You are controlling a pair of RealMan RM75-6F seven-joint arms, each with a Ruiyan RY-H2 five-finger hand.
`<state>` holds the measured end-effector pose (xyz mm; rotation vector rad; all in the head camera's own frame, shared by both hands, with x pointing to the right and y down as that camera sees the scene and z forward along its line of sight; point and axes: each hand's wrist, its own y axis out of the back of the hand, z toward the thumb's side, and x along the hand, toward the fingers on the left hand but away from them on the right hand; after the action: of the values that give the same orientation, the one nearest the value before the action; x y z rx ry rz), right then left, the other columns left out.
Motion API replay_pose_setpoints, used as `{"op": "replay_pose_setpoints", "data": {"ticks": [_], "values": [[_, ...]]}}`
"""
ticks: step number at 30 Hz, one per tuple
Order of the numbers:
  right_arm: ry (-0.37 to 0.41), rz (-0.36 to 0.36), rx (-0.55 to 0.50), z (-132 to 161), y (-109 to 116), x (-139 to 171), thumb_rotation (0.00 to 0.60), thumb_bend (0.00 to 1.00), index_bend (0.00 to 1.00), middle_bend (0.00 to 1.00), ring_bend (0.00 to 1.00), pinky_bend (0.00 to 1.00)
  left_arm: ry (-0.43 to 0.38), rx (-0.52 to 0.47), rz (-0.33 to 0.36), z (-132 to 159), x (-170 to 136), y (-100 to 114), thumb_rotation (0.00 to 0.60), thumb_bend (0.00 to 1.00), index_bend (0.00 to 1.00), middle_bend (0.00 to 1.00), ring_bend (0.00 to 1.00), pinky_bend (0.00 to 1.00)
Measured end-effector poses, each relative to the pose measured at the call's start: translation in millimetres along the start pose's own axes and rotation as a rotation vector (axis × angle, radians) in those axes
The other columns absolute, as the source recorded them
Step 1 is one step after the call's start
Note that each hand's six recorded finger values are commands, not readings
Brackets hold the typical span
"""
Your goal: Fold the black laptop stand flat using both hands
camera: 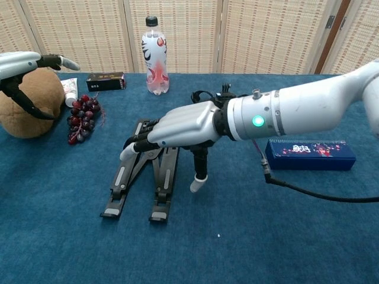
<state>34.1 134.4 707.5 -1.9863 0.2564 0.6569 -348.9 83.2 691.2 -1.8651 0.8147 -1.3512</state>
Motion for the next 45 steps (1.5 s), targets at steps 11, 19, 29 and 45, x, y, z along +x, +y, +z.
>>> {"op": "replay_pose_setpoints", "data": {"ticks": [11, 19, 29, 45], "values": [[0.041, 0.065, 0.084, 3.2, 13.1, -33.2, 0.6, 0.1, 0.11, 0.07, 0.11, 0.0, 0.047, -0.029, 0.011, -21.8, -9.1, 4.1, 0.6, 0.0, 0.0, 0.0, 0.0, 0.0], [0.058, 0.11, 0.127, 1.4, 4.7, -40.1, 0.6, 0.1, 0.11, 0.07, 0.11, 0.0, 0.067, -0.041, 0.005, -30.5, -12.3, 2.3, 0.6, 0.0, 0.0, 0.0, 0.0, 0.0], [0.06, 0.124, 0.127, 0.1, 3.3, -52.0, 0.6, 0.1, 0.11, 0.06, 0.11, 0.0, 0.08, -0.052, 0.01, -36.1, -14.3, -0.1, 0.6, 0.0, 0.0, 0.0, 0.0, 0.0], [0.067, 0.134, 0.15, 2.8, 6.5, -67.6, 0.6, 0.1, 0.11, 0.06, 0.1, 0.0, 0.09, -0.067, 0.012, -43.8, -15.7, 2.2, 0.6, 0.05, 0.0, 0.01, 0.0, 0.0]]}}
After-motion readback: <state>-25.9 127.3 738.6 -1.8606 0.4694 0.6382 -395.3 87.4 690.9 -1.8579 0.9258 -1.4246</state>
